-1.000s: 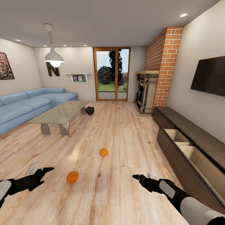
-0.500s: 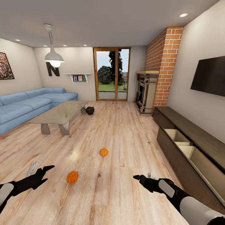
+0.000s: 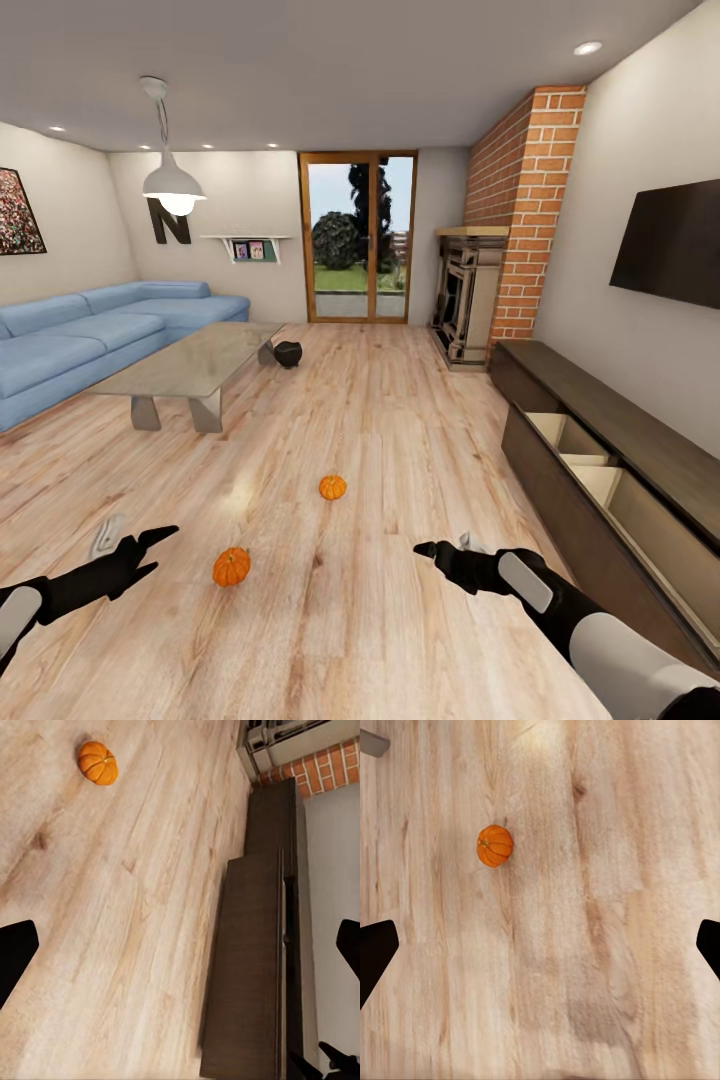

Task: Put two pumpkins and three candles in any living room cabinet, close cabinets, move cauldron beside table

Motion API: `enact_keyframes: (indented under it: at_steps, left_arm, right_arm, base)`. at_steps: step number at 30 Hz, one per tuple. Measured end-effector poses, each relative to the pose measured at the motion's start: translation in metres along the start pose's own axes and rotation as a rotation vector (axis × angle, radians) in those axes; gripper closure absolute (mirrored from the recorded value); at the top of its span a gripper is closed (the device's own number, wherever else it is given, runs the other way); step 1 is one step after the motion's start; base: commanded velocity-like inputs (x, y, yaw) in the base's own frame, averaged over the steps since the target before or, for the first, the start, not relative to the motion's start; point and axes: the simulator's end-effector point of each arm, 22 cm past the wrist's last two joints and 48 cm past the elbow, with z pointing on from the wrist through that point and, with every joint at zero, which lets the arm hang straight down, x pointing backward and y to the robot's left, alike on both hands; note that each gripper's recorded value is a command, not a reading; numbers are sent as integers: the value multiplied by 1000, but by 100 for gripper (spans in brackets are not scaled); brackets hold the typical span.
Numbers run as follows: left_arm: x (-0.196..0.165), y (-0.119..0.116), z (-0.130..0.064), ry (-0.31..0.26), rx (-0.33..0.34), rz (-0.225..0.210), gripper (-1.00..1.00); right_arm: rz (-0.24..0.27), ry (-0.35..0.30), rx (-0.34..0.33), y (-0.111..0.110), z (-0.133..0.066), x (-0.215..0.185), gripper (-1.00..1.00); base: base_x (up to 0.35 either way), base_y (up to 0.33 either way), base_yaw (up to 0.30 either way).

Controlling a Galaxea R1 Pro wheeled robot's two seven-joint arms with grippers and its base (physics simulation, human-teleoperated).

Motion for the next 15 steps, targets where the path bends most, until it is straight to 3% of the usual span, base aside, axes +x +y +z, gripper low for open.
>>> enact_keyframes:
  at_steps: [7,15]
  left_arm:
    - [-1,0,-1,-6,1,0,-100]
    - [-6,2,-4,-14,-1,0,-100]
  right_arm:
    - [-4,3,-2,2,1,1,-100]
    - [-7,-5,-2,2,1,0,-100]
  base:
    - [22,17,0]
    - [223,167,0]
